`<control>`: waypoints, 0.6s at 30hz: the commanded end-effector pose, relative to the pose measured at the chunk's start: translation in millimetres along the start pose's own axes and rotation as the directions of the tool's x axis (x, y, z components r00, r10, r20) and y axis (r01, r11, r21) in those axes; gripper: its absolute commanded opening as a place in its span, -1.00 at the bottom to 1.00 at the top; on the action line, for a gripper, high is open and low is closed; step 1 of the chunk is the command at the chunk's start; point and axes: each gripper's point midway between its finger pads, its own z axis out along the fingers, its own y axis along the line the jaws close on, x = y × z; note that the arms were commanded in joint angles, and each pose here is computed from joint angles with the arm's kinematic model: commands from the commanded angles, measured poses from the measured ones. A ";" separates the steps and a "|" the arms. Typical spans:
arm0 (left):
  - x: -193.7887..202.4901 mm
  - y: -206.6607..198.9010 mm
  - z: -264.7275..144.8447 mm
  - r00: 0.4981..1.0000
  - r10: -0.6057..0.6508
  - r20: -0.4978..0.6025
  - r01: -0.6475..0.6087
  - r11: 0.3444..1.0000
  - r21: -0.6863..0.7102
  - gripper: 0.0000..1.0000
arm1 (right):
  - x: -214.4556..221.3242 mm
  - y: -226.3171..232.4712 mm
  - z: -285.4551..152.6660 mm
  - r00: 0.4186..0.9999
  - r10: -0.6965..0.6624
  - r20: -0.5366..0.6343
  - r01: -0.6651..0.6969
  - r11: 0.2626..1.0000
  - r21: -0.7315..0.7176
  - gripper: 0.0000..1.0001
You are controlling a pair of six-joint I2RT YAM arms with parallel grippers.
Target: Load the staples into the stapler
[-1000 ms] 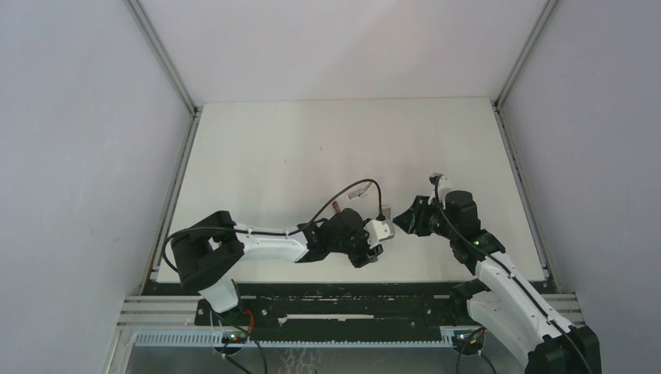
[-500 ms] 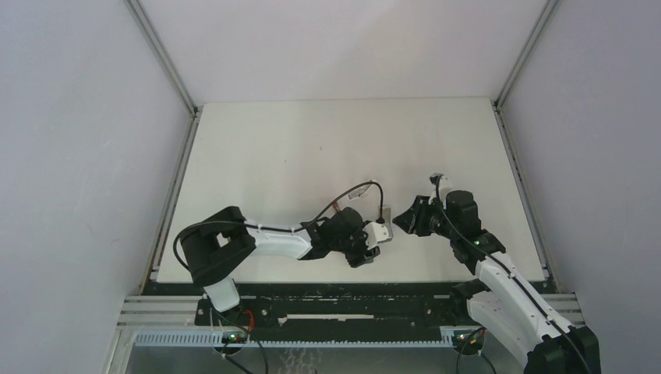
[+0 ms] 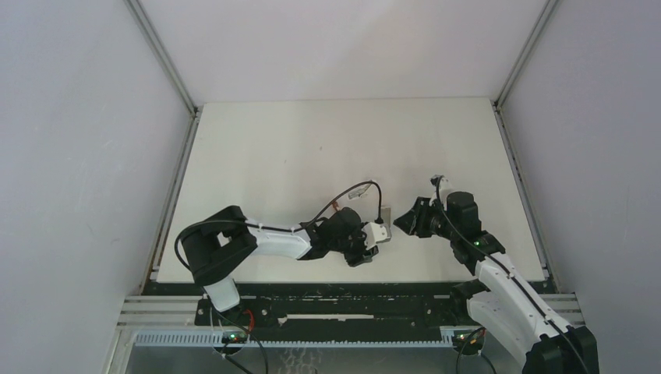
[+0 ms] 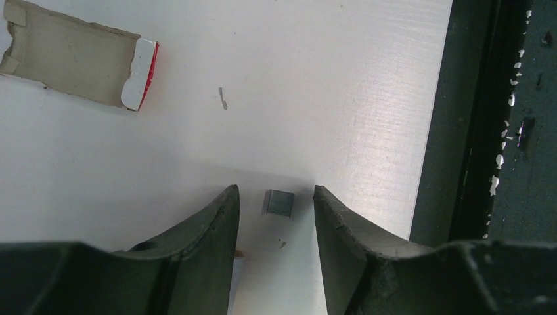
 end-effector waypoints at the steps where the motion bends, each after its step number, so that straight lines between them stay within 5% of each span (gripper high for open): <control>1: 15.9 -5.7 -3.1 0.999 -0.008 -0.033 0.009 1.000 0.029 -0.04 | -9.9 5.7 0.8 0.999 -0.001 0.036 0.003 0.999 -0.032 -0.28; 18: 9.3 -13.5 -10.8 0.994 -0.110 0.011 0.110 0.993 0.033 -0.35 | -9.3 4.8 1.0 0.999 0.011 0.035 -0.010 0.999 -0.040 -0.28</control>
